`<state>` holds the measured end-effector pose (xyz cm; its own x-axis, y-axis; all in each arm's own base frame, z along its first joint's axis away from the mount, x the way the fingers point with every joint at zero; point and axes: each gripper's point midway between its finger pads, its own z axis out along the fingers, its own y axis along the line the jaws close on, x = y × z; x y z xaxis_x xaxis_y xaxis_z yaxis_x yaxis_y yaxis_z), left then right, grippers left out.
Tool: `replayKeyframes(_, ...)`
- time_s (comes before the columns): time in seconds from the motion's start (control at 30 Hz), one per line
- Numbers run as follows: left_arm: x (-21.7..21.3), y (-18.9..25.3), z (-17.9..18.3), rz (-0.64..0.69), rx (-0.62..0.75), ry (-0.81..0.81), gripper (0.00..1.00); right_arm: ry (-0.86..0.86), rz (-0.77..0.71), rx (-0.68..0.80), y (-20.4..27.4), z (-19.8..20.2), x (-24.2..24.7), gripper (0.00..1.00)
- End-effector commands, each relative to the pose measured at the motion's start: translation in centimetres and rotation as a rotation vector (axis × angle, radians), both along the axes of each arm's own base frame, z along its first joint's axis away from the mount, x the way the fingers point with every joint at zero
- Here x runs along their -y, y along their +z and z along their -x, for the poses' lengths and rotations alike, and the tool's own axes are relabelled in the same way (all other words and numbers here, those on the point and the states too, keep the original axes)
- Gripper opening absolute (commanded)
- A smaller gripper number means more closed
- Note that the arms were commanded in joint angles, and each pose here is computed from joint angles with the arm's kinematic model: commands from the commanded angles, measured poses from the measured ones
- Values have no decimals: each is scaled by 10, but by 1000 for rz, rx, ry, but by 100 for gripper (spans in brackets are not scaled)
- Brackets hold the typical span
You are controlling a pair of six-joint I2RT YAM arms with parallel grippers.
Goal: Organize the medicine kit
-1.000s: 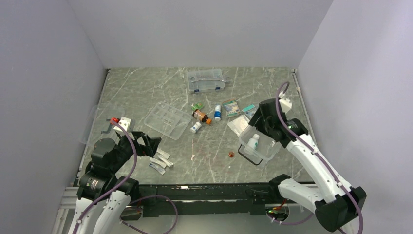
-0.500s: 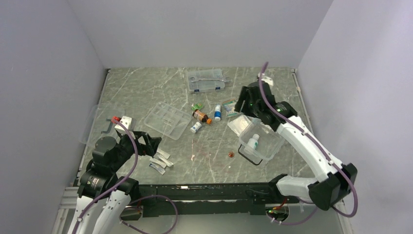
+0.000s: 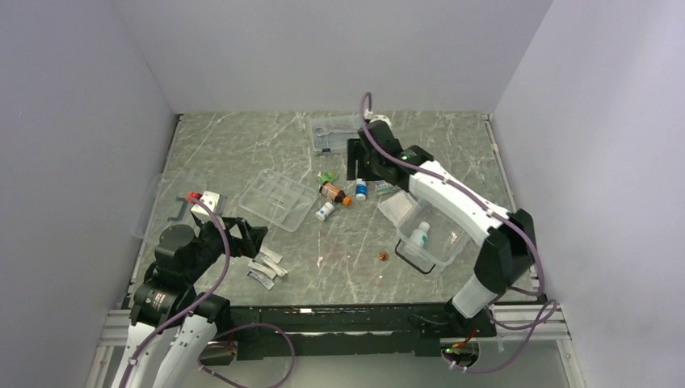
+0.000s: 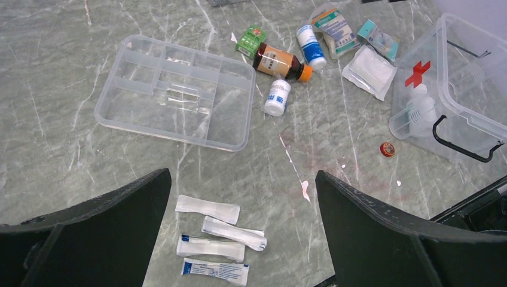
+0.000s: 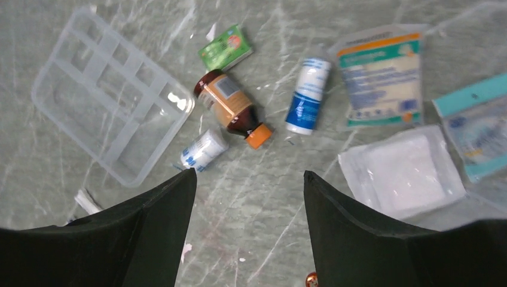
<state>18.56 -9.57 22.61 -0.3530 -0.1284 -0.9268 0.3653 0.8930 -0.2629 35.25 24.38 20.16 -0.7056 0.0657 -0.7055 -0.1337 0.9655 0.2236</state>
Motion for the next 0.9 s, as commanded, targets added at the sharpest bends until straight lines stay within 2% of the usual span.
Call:
replayKeyframes(0.0, 1, 14, -1, 12, 25, 3, 99, 242, -53, 41, 5, -13, -54, 69)
replayKeyframes(0.27, 3, 12, -3, 11, 16, -8, 99, 483, 57, 63, -38, -31, -83, 75)
replayKeyframes(0.5, 2, 13, -3, 10, 18, -2, 99, 557, 147, 67, -71, -45, -88, 84)
replayKeyframes(0.87, 3, 11, -4, 9, 9, -9, 99, 741, 183, 64, -104, -47, -104, 84)
